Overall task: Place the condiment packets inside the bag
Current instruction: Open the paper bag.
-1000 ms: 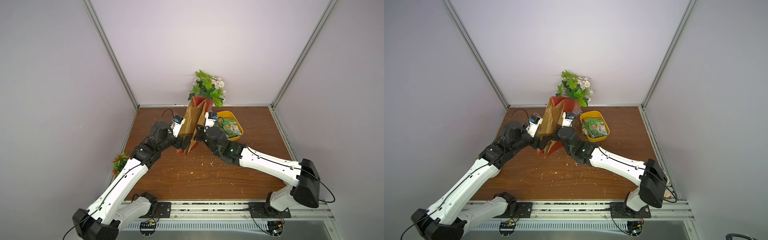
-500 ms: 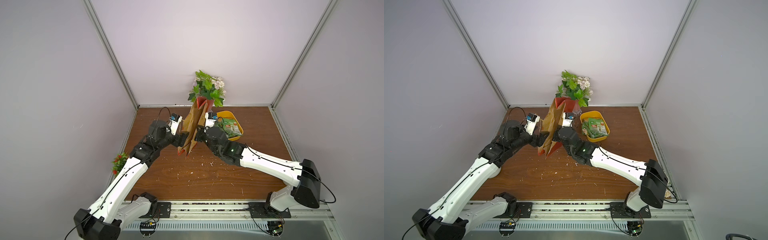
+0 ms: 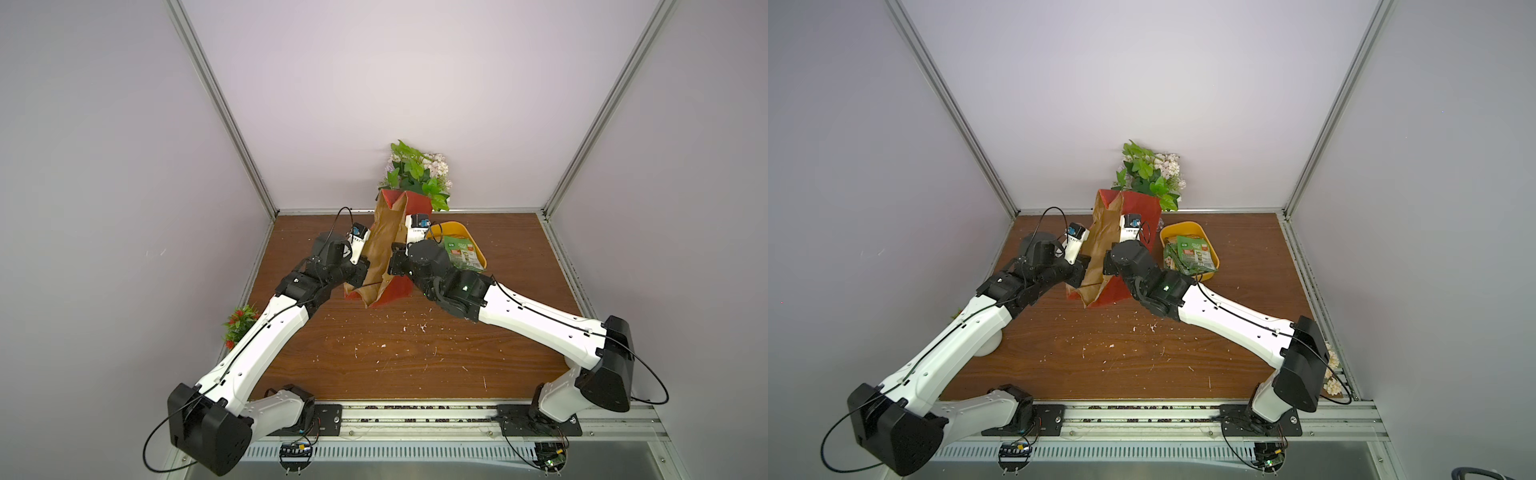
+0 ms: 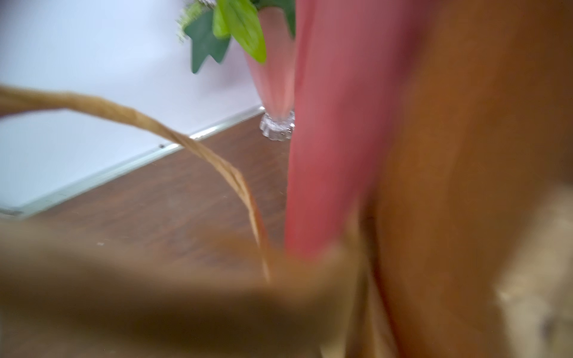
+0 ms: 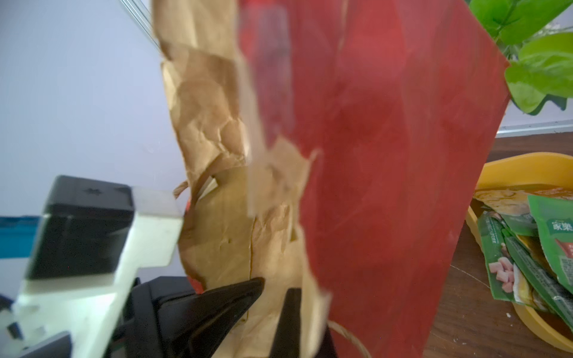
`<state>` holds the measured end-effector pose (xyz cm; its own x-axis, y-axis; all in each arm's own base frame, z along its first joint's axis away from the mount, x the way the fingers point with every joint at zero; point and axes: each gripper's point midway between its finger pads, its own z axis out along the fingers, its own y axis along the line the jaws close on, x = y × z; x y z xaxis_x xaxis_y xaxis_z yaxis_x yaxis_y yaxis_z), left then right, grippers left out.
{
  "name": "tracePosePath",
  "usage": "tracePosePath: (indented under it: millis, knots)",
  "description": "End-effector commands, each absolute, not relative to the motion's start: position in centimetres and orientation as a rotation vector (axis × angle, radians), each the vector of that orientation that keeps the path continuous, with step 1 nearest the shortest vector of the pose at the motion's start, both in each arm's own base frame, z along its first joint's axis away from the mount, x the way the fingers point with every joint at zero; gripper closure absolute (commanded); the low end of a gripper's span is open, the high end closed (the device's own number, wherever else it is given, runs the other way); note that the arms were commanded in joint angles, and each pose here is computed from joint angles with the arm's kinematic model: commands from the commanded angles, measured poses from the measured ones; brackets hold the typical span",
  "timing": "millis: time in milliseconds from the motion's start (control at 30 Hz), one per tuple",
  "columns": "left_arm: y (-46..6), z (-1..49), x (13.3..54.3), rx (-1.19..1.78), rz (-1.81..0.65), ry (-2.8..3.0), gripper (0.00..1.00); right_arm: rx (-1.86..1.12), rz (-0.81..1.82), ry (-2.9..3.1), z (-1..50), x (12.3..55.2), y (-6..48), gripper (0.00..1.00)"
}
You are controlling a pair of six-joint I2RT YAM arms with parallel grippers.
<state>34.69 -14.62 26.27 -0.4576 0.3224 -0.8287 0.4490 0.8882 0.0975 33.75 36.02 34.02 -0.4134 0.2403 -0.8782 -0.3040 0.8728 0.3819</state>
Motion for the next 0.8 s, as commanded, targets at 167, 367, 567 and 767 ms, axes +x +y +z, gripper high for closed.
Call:
tracePosePath:
  millis: [167,367,567,767]
  knots:
    - [-11.0,27.7,36.0,0.552,0.133,2.093,1.00,-0.178,0.412,2.128,31.6,35.2,34.0,1.00]
    - [-8.4,27.6,35.3,0.579,0.329,2.089,1.00,-0.249,0.339,2.238,29.8,35.5,32.6,1.00]
    - [-6.5,27.6,34.2,0.595,0.454,2.075,1.00,-0.315,0.320,2.277,29.9,34.7,31.8,1.00]
    - [-5.7,27.0,33.4,0.610,0.491,2.088,1.00,-0.406,0.295,2.326,29.7,33.2,30.9,1.00]
